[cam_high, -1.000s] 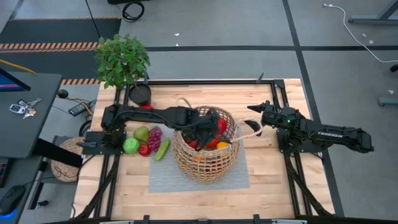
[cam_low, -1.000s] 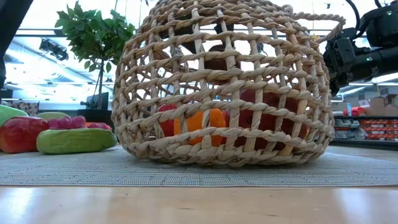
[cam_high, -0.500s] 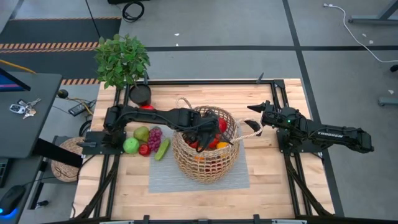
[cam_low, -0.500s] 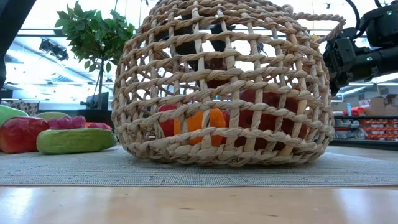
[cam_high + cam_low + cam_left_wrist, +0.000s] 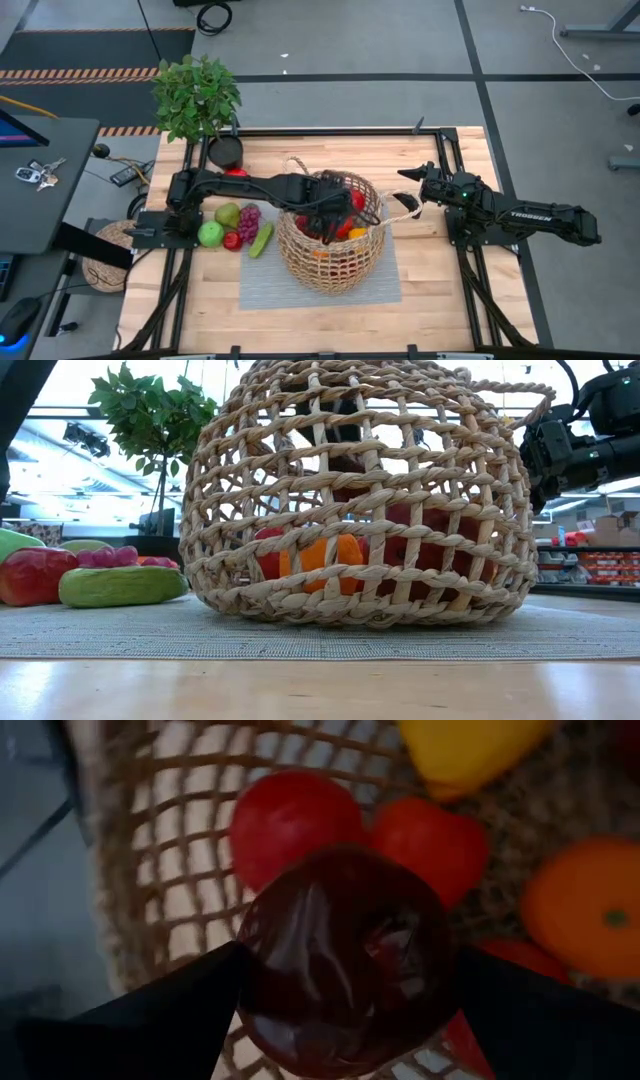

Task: Build produce basket
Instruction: Put the dark red apple into the brown basket, then put the green apple into the brown basket

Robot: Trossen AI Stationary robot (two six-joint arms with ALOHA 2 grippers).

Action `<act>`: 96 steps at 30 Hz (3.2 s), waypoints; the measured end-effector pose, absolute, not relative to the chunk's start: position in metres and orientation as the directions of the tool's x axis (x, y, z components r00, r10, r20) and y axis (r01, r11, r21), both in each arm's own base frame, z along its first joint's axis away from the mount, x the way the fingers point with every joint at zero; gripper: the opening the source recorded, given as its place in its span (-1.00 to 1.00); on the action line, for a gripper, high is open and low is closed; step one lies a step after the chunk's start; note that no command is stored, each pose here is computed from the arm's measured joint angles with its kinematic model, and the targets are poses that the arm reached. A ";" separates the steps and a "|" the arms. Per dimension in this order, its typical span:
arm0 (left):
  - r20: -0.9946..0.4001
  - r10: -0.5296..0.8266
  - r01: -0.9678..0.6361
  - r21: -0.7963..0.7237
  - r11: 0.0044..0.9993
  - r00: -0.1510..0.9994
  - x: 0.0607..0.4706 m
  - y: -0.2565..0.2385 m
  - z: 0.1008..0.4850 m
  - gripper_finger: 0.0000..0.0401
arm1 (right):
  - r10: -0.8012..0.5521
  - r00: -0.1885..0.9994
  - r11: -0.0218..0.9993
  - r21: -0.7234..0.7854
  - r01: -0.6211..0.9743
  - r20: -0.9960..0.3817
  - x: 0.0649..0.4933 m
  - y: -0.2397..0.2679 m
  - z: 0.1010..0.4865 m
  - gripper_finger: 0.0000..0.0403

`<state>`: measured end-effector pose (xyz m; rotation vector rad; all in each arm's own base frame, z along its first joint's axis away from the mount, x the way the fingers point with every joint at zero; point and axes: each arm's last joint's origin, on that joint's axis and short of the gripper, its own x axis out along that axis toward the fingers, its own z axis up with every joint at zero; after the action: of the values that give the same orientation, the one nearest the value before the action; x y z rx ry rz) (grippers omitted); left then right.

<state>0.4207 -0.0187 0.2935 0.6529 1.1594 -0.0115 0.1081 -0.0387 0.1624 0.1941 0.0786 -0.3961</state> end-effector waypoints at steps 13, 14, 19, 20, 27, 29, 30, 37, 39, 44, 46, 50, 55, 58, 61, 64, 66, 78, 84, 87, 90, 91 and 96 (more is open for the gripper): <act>-0.774 0.345 0.109 0.466 0.878 0.531 0.432 -0.020 0.303 0.77 | -0.375 0.920 0.904 0.172 0.390 -0.114 0.108 -0.039 0.162 0.95; -0.770 0.353 0.101 0.472 0.876 0.532 0.432 -0.020 0.303 0.77 | -0.375 0.920 0.904 0.172 0.390 -0.114 0.108 -0.039 0.162 0.95; -0.770 0.358 0.082 0.466 0.881 0.528 0.431 -0.019 0.303 0.77 | -0.375 0.920 0.904 0.172 0.390 -0.114 0.108 -0.039 0.162 0.95; -0.770 0.358 0.082 0.466 0.881 0.528 0.431 -0.019 0.303 0.77 | -0.375 0.920 0.904 0.172 0.390 -0.114 0.108 -0.039 0.162 0.95; -0.771 0.344 0.120 0.473 0.873 0.536 0.432 -0.023 0.303 0.77 | -0.375 0.920 0.904 0.172 0.390 -0.114 0.108 -0.039 0.162 0.95; -0.771 0.342 0.125 0.474 0.872 0.537 0.432 -0.025 0.303 0.77 | -0.375 0.920 0.904 0.172 0.390 -0.114 0.108 -0.039 0.162 0.95; -0.771 0.340 0.131 0.475 0.870 0.539 0.431 -0.027 0.303 0.77 | -0.375 0.920 0.904 0.172 0.390 -0.114 0.108 -0.039 0.162 0.95; -0.761 0.352 0.196 0.524 0.829 0.545 0.431 -0.035 0.303 0.77 | -0.375 0.920 0.904 0.172 0.390 -0.114 0.108 -0.039 0.162 0.95; -0.751 0.369 0.188 0.540 0.820 0.547 0.431 -0.036 0.304 0.77 | -0.375 0.920 0.904 0.172 0.390 -0.114 0.108 -0.039 0.162 0.95; -0.750 0.371 0.178 0.537 0.824 0.547 0.431 -0.036 0.304 0.77 | -0.376 0.920 0.904 0.172 0.390 -0.113 0.108 -0.039 0.163 0.95; -0.750 0.370 0.179 0.537 0.824 0.548 0.431 -0.037 0.304 0.77 | -0.376 0.920 0.904 0.172 0.390 -0.113 0.108 -0.039 0.163 0.95; -0.745 0.379 0.174 0.545 0.820 0.548 0.433 -0.037 0.301 0.77 | -0.376 0.920 0.904 0.172 0.390 -0.113 0.108 -0.039 0.163 0.95; -0.736 0.391 0.128 0.539 0.833 0.553 0.434 -0.040 0.301 0.88 | -0.376 0.920 0.904 0.172 0.390 -0.113 0.108 -0.039 0.163 0.95; -0.701 0.446 0.065 0.572 0.818 0.557 0.434 -0.045 0.303 0.97 | -0.376 0.920 0.904 0.172 0.390 -0.113 0.108 -0.039 0.163 0.95; -0.663 0.497 0.008 0.604 0.797 0.560 0.433 -0.051 0.307 0.98 | -0.375 0.920 0.904 0.172 0.390 -0.113 0.108 -0.039 0.163 0.95; -0.660 0.496 -0.019 0.590 0.807 0.564 0.432 -0.055 0.307 0.98 | -0.375 0.920 0.904 0.172 0.390 -0.113 0.108 -0.039 0.163 0.95; -0.661 0.494 -0.001 0.598 0.801 0.564 0.431 -0.057 0.308 0.96 | -0.376 0.920 0.904 0.172 0.390 -0.113 0.108 -0.039 0.163 0.95; -0.460 0.578 -0.263 0.582 0.770 0.674 0.397 -0.045 0.383 0.94 | -0.375 0.920 0.904 0.172 0.390 -0.113 0.108 -0.039 0.163 0.95; -0.414 0.485 -0.305 0.430 0.850 0.770 0.356 -0.045 0.431 0.94 | -0.375 0.920 0.904 0.172 0.390 -0.113 0.108 -0.039 0.163 0.95; -0.475 0.452 -0.296 0.368 0.882 0.755 0.329 -0.048 0.439 0.94 | -0.375 0.920 0.905 0.173 0.389 -0.112 0.108 -0.039 0.163 0.95; -0.548 0.434 -0.309 0.309 0.899 0.715 0.305 -0.056 0.441 0.94 | -0.375 0.920 0.905 0.173 0.389 -0.112 0.108 -0.039 0.163 0.95; -0.567 0.436 -0.320 0.296 0.900 0.699 0.297 -0.060 0.441 0.94 | -0.375 0.920 0.905 0.173 0.390 -0.111 0.108 -0.039 0.163 0.95; -0.610 0.465 -0.374 0.281 0.884 0.641 0.262 -0.086 0.438 0.94 | -0.375 0.920 0.904 0.172 0.390 -0.117 0.108 -0.039 0.162 0.95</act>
<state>0.2624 -0.0860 0.4380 0.1330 0.7321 0.4795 0.1083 -0.0387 0.1624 0.1946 0.0820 -0.3956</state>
